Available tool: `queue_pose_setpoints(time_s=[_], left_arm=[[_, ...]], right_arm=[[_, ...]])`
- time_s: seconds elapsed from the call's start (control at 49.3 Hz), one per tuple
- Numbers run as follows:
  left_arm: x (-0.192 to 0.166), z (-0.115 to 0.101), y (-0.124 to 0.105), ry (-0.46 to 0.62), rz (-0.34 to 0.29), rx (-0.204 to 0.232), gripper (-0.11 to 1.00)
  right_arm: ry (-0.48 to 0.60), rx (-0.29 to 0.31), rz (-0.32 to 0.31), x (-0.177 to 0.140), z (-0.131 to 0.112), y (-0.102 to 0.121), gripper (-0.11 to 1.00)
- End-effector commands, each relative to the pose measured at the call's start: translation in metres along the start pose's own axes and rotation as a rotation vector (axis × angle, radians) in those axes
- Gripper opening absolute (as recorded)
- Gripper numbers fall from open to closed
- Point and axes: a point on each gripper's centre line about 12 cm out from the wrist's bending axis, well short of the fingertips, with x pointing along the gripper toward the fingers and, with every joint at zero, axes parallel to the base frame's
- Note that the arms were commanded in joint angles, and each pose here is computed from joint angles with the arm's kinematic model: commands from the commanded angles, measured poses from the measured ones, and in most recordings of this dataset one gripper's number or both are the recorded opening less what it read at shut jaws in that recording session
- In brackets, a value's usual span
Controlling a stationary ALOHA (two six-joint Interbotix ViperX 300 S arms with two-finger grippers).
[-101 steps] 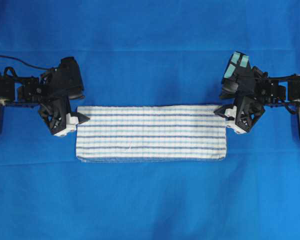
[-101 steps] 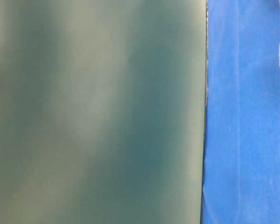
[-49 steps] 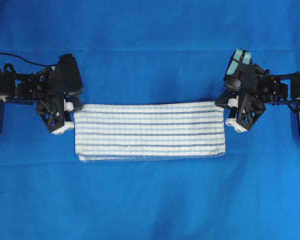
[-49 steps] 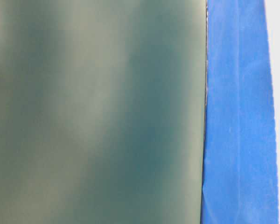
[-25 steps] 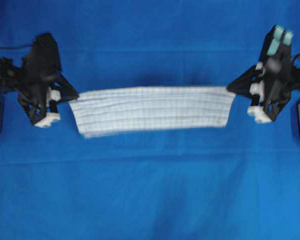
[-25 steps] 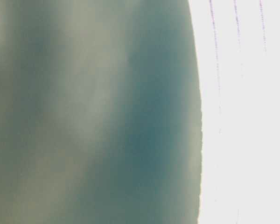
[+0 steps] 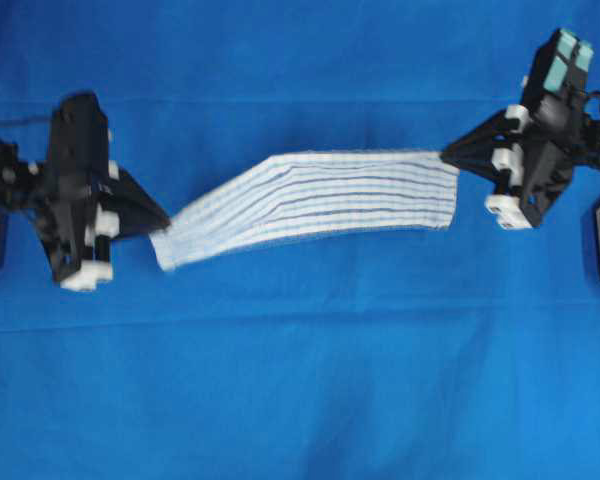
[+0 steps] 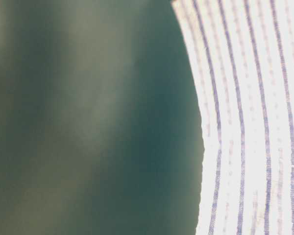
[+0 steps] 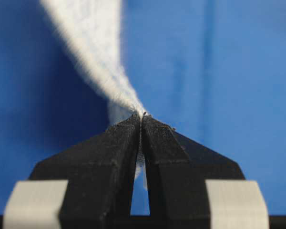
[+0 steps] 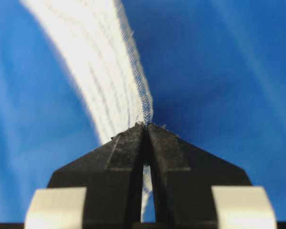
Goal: Fold the blue towel.
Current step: 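Lift the strip and rotate it vertical, right gripper far, left gripper near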
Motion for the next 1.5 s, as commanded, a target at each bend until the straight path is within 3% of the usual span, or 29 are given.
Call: queue_pose_setpoints(time_s=[0.0,0.324,0.527,0.689,0.892,1.095,1.298,1.48], left_arm=[[0.005,0.016,-0.018,-0.059,-0.055,0.029,0.01],[0.047,0.046,-0.064,-0.094,-0.153,0.09,0.01],[0.082,0.075,-0.083,-0.108,-0.17,0.103,0.01],[0.109,0.085,-0.09,-0.104,-0.167,0.107,0.01],[0.131,0.099,-0.095,-0.125,-0.167,0.103,0.01],[0.153,0.13,-0.1,-0.256,-0.181,0.094,0.01],[0.184,0.149,-0.106,-0.303,-0.173,0.163,0.01],[0.196,0.149,-0.104,-0.302,-0.166,0.17,0.01]], right_arm=[[-0.044,0.005,-0.035,0.009,0.021,-0.01,0.03],[-0.047,0.006,-0.181,0.05,0.064,-0.06,0.03],[-0.058,-0.021,-0.207,0.069,0.086,-0.072,0.03],[-0.063,-0.042,-0.216,0.077,0.096,-0.075,0.03],[-0.05,-0.039,-0.225,0.075,0.092,-0.078,0.03],[-0.045,-0.031,-0.24,0.06,0.084,-0.081,0.03],[-0.051,-0.02,-0.244,0.044,0.076,-0.079,0.03],[-0.038,-0.012,-0.242,0.046,0.072,-0.078,0.03]])
